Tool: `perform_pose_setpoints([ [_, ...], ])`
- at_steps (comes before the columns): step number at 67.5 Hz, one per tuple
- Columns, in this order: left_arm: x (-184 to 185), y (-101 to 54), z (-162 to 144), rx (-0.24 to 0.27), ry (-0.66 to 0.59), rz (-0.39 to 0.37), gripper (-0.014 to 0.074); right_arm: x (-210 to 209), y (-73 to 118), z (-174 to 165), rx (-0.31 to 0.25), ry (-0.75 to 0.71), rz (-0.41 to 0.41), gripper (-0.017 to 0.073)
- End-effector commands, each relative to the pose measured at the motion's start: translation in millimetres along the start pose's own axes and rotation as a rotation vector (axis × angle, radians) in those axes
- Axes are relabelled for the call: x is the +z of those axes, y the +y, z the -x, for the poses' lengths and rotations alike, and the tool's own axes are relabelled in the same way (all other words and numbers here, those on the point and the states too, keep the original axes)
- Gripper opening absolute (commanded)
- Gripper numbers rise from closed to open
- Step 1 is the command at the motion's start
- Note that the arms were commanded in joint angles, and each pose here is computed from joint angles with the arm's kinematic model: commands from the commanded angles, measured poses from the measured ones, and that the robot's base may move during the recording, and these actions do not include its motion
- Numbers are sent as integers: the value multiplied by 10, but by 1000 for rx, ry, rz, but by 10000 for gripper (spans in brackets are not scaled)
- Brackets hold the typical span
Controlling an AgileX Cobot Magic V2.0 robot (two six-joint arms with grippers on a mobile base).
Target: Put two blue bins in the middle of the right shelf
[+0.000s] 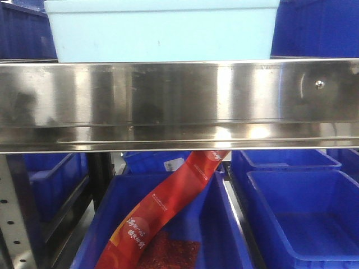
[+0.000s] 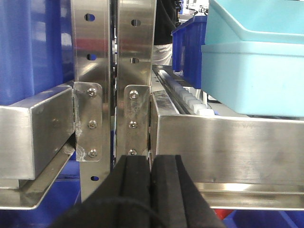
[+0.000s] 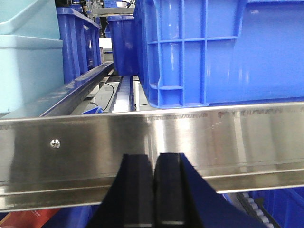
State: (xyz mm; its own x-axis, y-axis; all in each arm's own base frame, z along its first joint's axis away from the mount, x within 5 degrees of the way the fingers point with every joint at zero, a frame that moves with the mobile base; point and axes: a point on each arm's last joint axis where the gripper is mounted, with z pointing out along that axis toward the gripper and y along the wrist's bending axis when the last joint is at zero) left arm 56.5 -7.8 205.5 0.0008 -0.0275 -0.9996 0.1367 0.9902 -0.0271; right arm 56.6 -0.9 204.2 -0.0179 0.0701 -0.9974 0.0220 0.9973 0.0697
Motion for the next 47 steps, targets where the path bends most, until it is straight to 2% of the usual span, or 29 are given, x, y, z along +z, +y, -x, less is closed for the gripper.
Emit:
perform_pose_setpoints([
  [1, -5, 1, 21, -8, -22, 3, -111, -1, -4, 17, -4, -26, -6, -162],
  [47, -5, 1, 21, -8, -22, 3, -111, -1, -4, 17, -4, -26, -6, -162],
])
